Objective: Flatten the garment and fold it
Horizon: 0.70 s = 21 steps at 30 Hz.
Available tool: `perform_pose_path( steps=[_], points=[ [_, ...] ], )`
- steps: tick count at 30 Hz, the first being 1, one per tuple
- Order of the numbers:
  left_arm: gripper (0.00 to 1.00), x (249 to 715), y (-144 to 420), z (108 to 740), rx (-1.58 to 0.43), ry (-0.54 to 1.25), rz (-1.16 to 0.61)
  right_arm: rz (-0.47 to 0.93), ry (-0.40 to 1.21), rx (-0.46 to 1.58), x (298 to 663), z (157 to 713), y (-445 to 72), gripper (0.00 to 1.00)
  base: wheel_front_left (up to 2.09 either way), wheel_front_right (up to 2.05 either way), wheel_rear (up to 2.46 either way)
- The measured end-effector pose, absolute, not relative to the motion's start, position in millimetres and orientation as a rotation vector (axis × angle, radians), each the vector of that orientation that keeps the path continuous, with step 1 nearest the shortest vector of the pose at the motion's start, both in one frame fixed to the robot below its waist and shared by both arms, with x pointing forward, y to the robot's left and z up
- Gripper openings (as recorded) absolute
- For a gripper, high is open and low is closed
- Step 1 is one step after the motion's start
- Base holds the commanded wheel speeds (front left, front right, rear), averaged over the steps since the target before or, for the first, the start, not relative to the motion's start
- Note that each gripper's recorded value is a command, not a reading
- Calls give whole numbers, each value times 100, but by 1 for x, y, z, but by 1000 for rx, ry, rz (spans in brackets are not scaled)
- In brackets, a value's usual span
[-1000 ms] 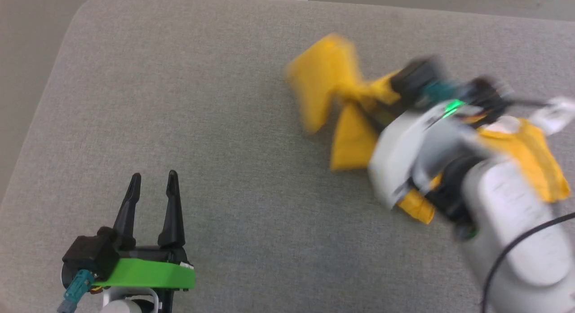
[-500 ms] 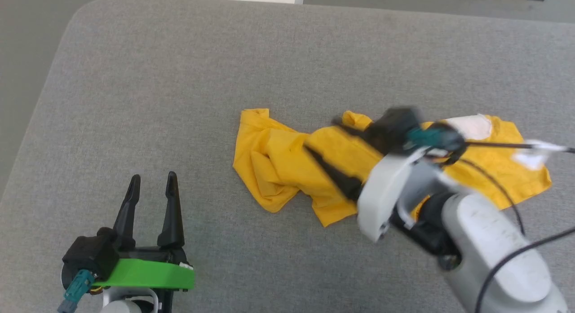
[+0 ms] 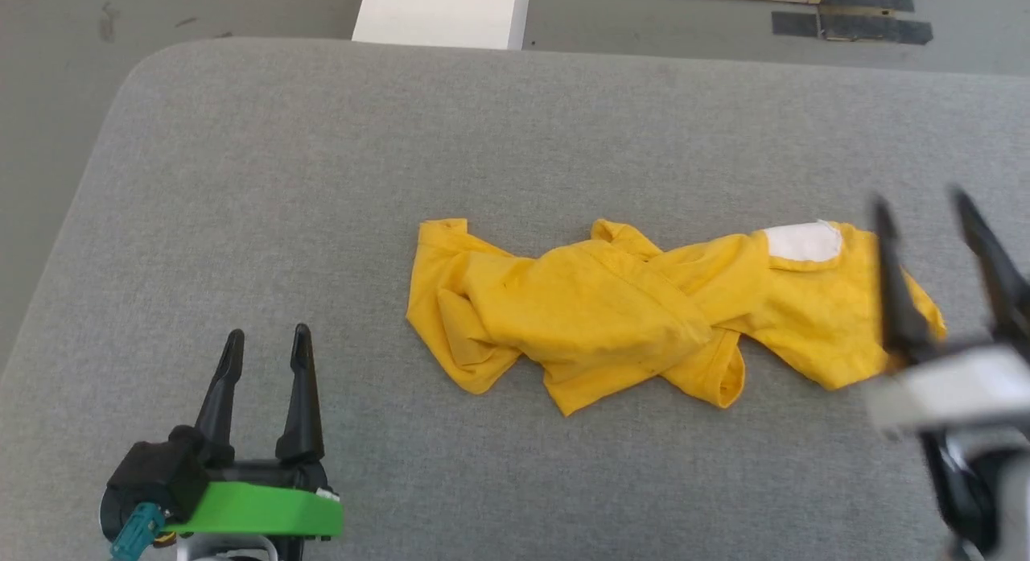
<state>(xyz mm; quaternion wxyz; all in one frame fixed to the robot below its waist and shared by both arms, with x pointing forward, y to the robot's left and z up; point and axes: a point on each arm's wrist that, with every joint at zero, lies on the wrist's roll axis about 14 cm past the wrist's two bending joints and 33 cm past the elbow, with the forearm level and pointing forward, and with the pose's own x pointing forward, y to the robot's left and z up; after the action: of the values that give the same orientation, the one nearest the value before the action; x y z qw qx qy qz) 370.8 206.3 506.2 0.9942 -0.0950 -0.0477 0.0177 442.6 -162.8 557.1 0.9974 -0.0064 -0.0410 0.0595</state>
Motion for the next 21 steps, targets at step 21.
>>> perform_pose_path(
  steps=[21],
  points=[
    [100, 429, 123, 496, 27, 114, -376, -162, 0, 46, 390, 509, -262, 100, 0, 0, 0]
  ],
)
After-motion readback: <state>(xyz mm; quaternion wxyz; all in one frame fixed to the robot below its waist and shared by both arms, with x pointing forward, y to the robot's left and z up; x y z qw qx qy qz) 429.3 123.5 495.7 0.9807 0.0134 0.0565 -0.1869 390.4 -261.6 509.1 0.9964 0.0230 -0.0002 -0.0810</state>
